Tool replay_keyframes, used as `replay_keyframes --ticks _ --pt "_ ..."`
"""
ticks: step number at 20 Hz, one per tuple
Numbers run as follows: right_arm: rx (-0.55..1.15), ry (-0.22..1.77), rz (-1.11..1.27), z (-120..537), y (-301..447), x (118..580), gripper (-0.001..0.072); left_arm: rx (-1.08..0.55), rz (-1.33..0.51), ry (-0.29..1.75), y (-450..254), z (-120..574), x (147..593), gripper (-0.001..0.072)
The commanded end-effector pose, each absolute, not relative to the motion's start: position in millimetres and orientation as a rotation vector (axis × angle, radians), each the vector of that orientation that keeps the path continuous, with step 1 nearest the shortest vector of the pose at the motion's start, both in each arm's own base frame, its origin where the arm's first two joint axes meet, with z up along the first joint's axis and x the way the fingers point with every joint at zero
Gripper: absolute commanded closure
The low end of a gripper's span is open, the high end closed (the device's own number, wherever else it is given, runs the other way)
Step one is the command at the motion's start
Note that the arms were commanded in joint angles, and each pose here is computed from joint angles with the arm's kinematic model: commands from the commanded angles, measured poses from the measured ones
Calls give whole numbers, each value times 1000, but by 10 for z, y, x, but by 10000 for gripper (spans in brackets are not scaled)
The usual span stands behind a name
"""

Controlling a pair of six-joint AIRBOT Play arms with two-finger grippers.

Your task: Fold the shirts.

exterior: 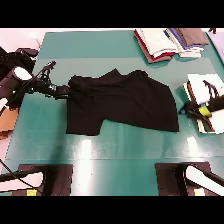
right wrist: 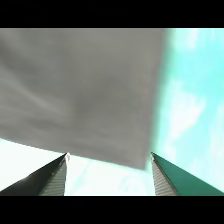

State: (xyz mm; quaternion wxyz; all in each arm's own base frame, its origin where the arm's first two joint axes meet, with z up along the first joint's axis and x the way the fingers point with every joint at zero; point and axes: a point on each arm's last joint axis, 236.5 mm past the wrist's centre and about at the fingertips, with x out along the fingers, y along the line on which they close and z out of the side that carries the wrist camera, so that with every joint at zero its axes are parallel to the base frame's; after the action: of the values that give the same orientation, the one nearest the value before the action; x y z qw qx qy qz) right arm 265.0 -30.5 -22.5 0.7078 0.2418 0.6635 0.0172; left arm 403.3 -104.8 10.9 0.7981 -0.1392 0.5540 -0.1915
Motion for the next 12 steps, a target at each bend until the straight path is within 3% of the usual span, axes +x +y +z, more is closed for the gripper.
replay_keyframes --ticks 1,4,5,9,11,12 --pt "716 1556 -82 -658 -514 2009 217 -290 -418 1160 -1049 225 4039 683" --pt "875 1534 -15 -825 -302 2010 235 -292 -418 1159 -1052 224 4041 683" --pt "903 1527 10 -860 -224 2059 270 -293 -418 1160 -1052 223 4041 683" --pt "916 1473 94 -940 110 2425 295 -293 -419 1161 -1054 224 4036 683" --pt "874 1456 119 -977 248 2556 460 -293 -421 1166 -1057 222 4026 683" --pt "833 1451 137 -963 301 2611 576 -294 -423 1169 -1062 226 4016 683"
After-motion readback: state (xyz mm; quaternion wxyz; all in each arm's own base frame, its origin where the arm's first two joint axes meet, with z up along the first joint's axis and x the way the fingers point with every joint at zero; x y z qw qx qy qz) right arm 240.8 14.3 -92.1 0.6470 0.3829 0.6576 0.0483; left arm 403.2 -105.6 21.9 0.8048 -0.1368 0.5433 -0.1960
